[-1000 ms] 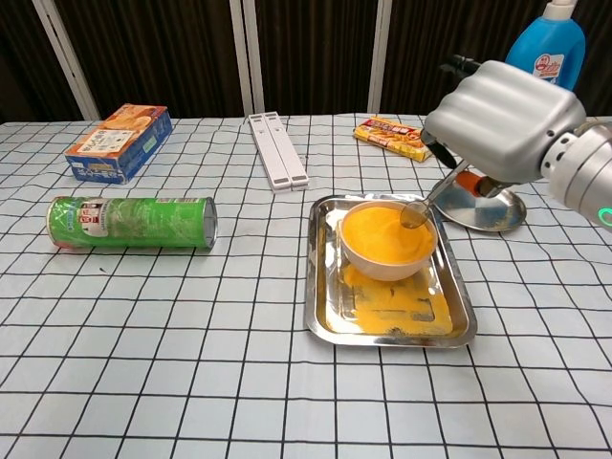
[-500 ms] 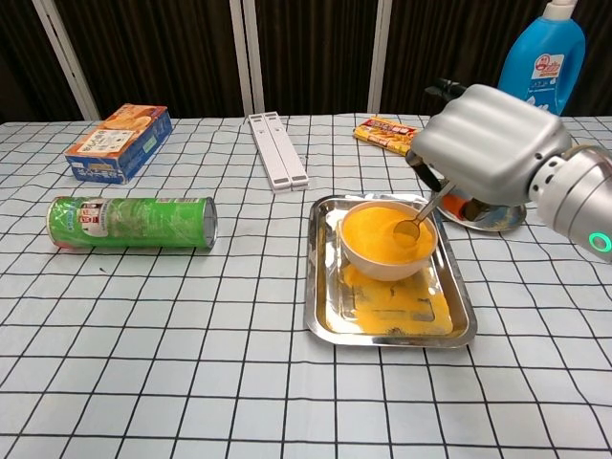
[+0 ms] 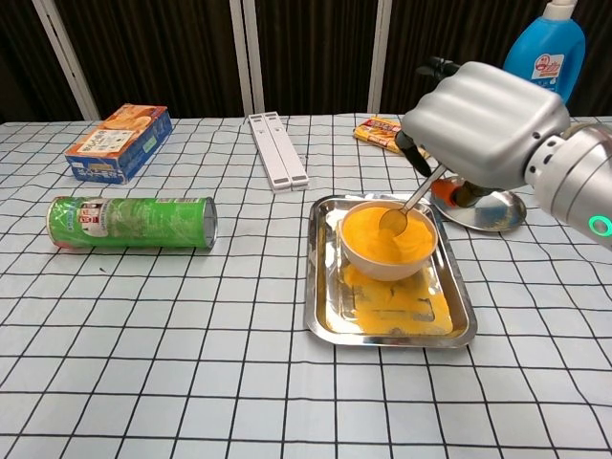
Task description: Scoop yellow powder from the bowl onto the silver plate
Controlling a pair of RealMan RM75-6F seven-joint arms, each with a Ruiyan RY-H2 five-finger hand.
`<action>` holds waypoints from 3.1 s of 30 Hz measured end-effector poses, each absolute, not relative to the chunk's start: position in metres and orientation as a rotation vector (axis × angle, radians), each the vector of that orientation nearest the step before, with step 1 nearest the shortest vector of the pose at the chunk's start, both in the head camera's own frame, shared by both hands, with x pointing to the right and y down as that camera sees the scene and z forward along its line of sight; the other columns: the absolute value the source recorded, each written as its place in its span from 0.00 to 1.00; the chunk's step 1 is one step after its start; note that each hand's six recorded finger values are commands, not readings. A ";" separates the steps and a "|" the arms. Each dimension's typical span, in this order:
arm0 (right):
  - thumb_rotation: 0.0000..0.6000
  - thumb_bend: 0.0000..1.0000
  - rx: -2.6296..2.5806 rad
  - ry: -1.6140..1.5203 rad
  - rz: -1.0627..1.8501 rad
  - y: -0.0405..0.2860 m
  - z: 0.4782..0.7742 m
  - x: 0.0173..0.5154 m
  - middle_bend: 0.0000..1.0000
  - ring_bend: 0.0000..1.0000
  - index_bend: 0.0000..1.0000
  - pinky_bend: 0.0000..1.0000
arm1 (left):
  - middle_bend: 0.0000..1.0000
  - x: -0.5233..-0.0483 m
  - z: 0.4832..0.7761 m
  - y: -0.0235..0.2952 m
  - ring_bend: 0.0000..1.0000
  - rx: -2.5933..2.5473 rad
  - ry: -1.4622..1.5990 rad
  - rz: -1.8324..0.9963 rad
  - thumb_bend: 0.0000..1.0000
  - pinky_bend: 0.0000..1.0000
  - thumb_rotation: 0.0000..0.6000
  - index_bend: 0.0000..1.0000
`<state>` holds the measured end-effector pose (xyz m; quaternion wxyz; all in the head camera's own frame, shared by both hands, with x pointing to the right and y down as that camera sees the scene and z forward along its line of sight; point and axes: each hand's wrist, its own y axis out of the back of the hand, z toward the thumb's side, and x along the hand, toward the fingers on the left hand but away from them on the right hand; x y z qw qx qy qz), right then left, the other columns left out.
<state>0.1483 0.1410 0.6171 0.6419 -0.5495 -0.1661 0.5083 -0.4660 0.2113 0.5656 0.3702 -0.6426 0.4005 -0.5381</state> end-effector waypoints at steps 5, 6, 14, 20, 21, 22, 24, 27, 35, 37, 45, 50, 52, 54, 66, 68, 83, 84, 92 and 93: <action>1.00 0.60 -1.244 -0.378 1.153 0.141 0.615 0.150 0.64 0.34 0.65 0.00 | 0.00 -0.466 0.565 0.211 0.00 -1.646 1.028 -1.380 0.00 0.00 1.00 0.00; 1.00 0.60 -1.245 -0.380 1.152 0.141 0.614 0.150 0.64 0.34 0.65 0.00 | 0.00 -0.466 0.565 0.211 0.00 -1.646 1.028 -1.380 0.00 0.00 1.00 0.00; 1.00 0.60 -1.262 -0.386 1.119 0.147 0.607 0.142 0.64 0.34 0.65 0.00 | 0.00 -0.466 0.566 0.211 0.00 -1.646 1.027 -1.381 0.00 0.00 1.00 0.00; 1.00 0.60 -1.288 -0.374 1.100 0.157 0.608 0.132 0.64 0.34 0.65 0.00 | 0.00 -0.466 0.565 0.211 0.00 -1.644 1.029 -1.381 0.00 0.00 1.00 0.00; 1.00 0.60 -1.285 -0.368 1.100 0.158 0.610 0.131 0.64 0.34 0.65 0.00 | 0.00 -0.466 0.565 0.211 0.00 -1.644 1.030 -1.381 0.00 0.00 1.00 0.00; 1.00 0.61 -1.284 -0.365 1.101 0.158 0.611 0.131 0.64 0.34 0.65 0.00 | 0.00 -0.466 0.565 0.211 0.00 -1.645 1.030 -1.380 0.00 0.00 1.00 0.00; 1.00 0.60 -1.278 -0.357 1.106 0.158 0.614 0.132 0.64 0.34 0.65 0.00 | 0.00 -0.466 0.565 0.211 0.00 -1.645 1.030 -1.380 0.00 0.00 1.00 0.00; 1.00 0.60 -1.270 -0.347 1.117 0.158 0.619 0.134 0.64 0.34 0.65 0.00 | 0.00 -0.466 0.565 0.211 0.00 -1.645 1.031 -1.379 0.00 0.00 1.00 0.00; 1.00 0.61 -1.218 -0.318 1.148 0.153 0.631 0.147 0.64 0.34 0.66 0.00 | 0.00 -0.466 0.566 0.211 0.00 -1.648 1.029 -1.380 0.00 0.00 1.00 0.00; 1.00 0.61 -1.202 -0.319 1.163 0.150 0.633 0.153 0.64 0.34 0.66 0.00 | 0.00 -0.466 0.566 0.211 0.00 -1.648 1.028 -1.379 0.00 0.00 1.00 0.00; 1.00 0.61 -1.152 -0.330 1.197 0.140 0.633 0.169 0.64 0.34 0.66 0.00 | 0.00 -0.466 0.565 0.211 0.00 -1.644 1.028 -1.379 0.00 0.00 1.00 0.00; 1.00 0.60 -1.184 -0.347 1.199 0.142 0.630 0.167 0.64 0.34 0.66 0.00 | 0.00 -0.466 0.566 0.211 0.00 -1.645 1.027 -1.380 0.00 0.00 1.00 0.00; 1.00 0.60 -1.205 -0.361 1.186 0.144 0.627 0.163 0.64 0.34 0.66 0.00 | 0.00 -0.466 0.566 0.211 0.00 -1.645 1.025 -1.380 0.00 0.00 1.00 0.00; 1.00 0.61 -1.221 -0.369 1.168 0.146 0.622 0.157 0.64 0.34 0.66 0.00 | 0.00 -0.466 0.566 0.211 0.00 -1.645 1.025 -1.380 0.00 0.00 1.00 0.00; 1.00 0.61 -1.240 -0.330 1.135 0.159 0.628 0.145 0.64 0.34 0.66 0.00 | 0.00 -0.467 0.565 0.211 0.00 -1.644 1.029 -1.378 0.00 0.00 1.00 0.00; 1.00 0.61 -1.232 -0.324 1.141 0.159 0.630 0.147 0.64 0.34 0.66 0.00 | 0.00 -0.466 0.565 0.211 0.00 -1.646 1.028 -1.378 0.00 0.00 1.00 0.00; 1.00 0.61 -1.166 -0.332 1.210 0.145 0.640 0.169 0.64 0.34 0.66 0.00 | 0.00 -0.466 0.565 0.211 0.00 -1.644 1.027 -1.378 0.00 0.00 1.00 0.00; 1.00 0.61 -1.159 -0.333 1.212 0.143 0.640 0.171 0.64 0.34 0.66 0.00 | 0.00 -0.466 0.565 0.211 0.00 -1.644 1.027 -1.378 0.00 0.00 1.00 0.00; 1.00 0.61 -1.155 -0.350 1.207 0.140 0.635 0.174 0.64 0.34 0.66 0.00 | 0.00 -0.466 0.566 0.211 0.00 -1.645 1.025 -1.379 0.00 0.00 1.00 0.00; 1.00 0.61 -1.166 -0.356 1.205 0.141 0.633 0.173 0.64 0.34 0.66 0.00 | 0.00 -0.466 0.566 0.211 0.00 -1.646 1.025 -1.379 0.00 0.00 1.00 0.00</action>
